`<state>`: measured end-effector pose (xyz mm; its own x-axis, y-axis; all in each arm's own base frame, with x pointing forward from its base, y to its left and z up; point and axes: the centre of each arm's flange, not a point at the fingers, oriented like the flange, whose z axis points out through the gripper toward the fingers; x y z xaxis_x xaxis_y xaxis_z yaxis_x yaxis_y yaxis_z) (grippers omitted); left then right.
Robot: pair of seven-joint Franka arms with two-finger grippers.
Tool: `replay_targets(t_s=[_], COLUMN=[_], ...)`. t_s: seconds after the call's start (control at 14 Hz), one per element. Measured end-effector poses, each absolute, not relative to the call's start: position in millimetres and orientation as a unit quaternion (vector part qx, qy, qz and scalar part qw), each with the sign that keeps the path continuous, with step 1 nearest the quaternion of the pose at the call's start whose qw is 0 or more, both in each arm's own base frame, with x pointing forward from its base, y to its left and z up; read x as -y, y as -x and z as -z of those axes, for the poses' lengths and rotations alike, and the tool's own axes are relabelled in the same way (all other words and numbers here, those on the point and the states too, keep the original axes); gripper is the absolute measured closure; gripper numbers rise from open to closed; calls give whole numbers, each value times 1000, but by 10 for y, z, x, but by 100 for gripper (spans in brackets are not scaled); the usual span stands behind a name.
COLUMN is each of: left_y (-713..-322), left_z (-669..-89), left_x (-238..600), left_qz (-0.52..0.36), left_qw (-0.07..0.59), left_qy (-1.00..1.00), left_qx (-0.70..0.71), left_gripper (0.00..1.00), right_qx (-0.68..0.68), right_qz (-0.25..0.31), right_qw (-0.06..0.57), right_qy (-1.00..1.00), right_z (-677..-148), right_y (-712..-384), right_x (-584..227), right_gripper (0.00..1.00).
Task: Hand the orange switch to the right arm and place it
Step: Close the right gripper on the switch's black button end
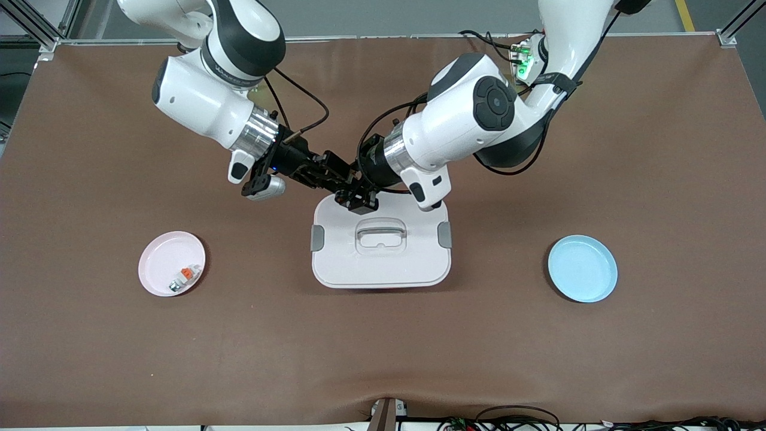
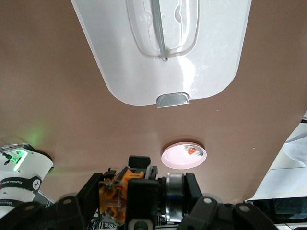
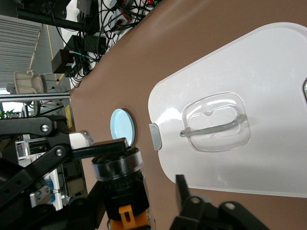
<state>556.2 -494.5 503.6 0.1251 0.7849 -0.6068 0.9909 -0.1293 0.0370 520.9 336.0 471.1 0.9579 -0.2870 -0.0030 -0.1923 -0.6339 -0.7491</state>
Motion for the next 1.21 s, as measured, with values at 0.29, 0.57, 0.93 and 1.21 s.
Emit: replay_targets(t_s=[0.29, 0.57, 0.93, 1.21], left_y=[-5560, -5557, -5555, -5556], left_z=[-5027, -5022, -5018, -5028], left_x=[4947, 4947, 4944, 4942], left_qz=[229, 230, 233, 236], left_qw=[224, 222, 218, 215], left_qy=[-716, -716, -711, -704], left_qx=[-620, -620, -627, -634], left_gripper=[27, 27, 27, 13], right_qx=[-132, -131, -132, -141], right_qz=[60, 60, 57, 51], right_qw=[411, 412, 412, 411], right_qy=[900, 900, 900, 899], right_z=[-4765, -4769, -4766, -4747], right_y=[-5211, -5208, -5205, -5208], right_x=[-3380, -3387, -3389, -3383], right_gripper=[57, 64, 64, 64])
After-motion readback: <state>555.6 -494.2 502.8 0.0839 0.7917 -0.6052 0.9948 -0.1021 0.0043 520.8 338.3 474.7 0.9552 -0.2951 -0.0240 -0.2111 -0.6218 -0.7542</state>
